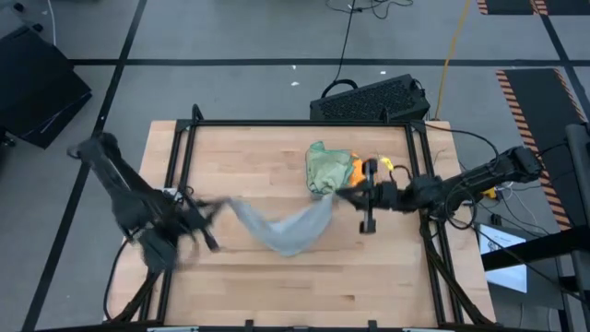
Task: Fold microfiber towels
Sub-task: Fold the gray microfiber cloth
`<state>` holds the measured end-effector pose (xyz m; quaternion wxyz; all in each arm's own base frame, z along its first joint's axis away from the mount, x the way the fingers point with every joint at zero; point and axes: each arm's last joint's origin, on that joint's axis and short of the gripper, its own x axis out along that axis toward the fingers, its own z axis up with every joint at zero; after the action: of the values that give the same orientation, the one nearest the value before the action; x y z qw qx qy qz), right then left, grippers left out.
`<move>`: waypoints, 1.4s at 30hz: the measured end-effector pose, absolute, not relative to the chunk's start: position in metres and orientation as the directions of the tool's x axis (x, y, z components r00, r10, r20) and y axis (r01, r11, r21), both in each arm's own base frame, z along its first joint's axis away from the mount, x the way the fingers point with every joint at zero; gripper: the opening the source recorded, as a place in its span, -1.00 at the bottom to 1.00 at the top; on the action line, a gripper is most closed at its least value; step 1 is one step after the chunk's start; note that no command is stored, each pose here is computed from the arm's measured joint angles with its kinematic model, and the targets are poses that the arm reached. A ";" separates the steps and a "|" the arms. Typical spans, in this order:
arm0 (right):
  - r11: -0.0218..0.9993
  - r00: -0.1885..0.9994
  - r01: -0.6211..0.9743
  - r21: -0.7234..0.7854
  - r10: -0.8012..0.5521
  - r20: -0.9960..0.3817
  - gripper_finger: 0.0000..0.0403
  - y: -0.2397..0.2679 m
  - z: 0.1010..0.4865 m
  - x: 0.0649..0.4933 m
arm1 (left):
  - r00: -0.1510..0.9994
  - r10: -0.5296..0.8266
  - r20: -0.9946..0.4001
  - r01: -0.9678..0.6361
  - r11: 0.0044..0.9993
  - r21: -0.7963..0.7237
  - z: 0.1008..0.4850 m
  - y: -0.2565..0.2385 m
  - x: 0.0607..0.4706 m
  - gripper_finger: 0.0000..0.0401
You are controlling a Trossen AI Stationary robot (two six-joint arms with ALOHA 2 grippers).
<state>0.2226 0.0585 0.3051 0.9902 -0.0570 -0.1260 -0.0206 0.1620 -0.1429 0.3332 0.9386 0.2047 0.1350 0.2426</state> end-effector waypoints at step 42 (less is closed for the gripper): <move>0.819 0.850 -0.443 0.365 0.513 -0.120 -1.00 0.130 0.253 0.253 | 0.883 -0.107 -0.458 0.024 0.983 -0.183 0.264 -0.225 0.145 -0.98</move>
<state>0.2533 0.1296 0.2531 0.9476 0.1643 0.1073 0.2522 0.1453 -0.2255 0.2640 0.9663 -0.0865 0.2399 -0.0338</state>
